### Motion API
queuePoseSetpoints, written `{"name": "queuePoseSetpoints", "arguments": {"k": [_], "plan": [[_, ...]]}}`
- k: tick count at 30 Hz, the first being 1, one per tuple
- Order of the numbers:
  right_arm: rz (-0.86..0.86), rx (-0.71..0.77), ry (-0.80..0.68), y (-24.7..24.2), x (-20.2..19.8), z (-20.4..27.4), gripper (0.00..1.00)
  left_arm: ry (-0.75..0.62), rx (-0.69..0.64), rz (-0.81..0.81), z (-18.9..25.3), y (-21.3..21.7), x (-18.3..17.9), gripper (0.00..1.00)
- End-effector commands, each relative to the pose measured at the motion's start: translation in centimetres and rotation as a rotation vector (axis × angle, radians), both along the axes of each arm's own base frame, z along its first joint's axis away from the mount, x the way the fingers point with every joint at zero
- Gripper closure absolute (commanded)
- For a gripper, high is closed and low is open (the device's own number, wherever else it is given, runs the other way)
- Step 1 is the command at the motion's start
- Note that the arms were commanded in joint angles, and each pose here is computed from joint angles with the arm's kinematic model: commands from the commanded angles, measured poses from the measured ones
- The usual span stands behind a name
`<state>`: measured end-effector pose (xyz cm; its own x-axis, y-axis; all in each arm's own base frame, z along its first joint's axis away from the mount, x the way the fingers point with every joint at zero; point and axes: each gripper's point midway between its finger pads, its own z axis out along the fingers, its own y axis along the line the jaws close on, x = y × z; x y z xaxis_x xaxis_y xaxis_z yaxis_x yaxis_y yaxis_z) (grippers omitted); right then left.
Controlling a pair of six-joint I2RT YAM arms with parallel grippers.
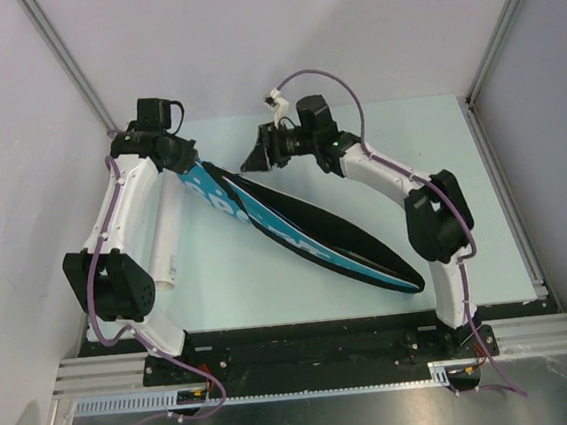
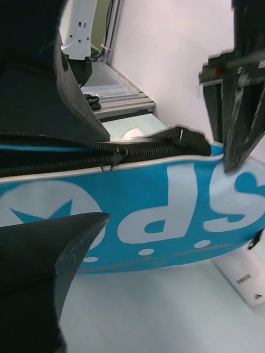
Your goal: Pack up the badminton gear
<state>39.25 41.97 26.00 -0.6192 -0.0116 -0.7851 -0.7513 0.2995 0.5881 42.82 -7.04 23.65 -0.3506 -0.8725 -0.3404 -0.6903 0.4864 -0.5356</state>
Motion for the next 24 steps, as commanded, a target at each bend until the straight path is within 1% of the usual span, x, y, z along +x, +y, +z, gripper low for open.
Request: {"name": "queuePoseSetpoints", "arguments": {"k": [1, 7, 9, 14, 18, 19, 24], "plan": [[0.087, 0.132, -0.007, 1.3, 0.0, 3.1, 0.43, -0.031, -0.022, -0.041, 1.8, -0.6, -1.1, 1.0], [0.13, 0.194, 0.059, 2.0, -0.8, 2.5, 0.46, -0.029, -0.021, -0.039, 1.6, -0.8, -0.9, 1.0], [0.136, 0.214, 0.063, 2.0, -1.1, 2.7, 0.49, -0.024, -0.022, -0.039, 1.4, -0.8, -0.8, 1.0], [0.152, 0.212, 0.078, 2.4, -1.6, 2.4, 0.56, -0.019, -0.023, -0.043, 1.3, -1.1, -0.9, 1.0], [0.104, 0.157, 0.042, 2.4, -0.8, 1.4, 0.53, -0.026, -0.021, -0.043, 1.5, -1.1, -0.9, 1.0], [0.102, 0.143, 0.049, 2.3, -0.8, 1.1, 0.51, -0.027, -0.021, -0.042, 1.6, -1.0, -0.9, 1.0], [0.105, 0.123, 0.044, 2.6, -1.0, 0.8, 0.49, -0.027, -0.022, -0.046, 1.5, -1.2, -0.9, 1.0]]}}
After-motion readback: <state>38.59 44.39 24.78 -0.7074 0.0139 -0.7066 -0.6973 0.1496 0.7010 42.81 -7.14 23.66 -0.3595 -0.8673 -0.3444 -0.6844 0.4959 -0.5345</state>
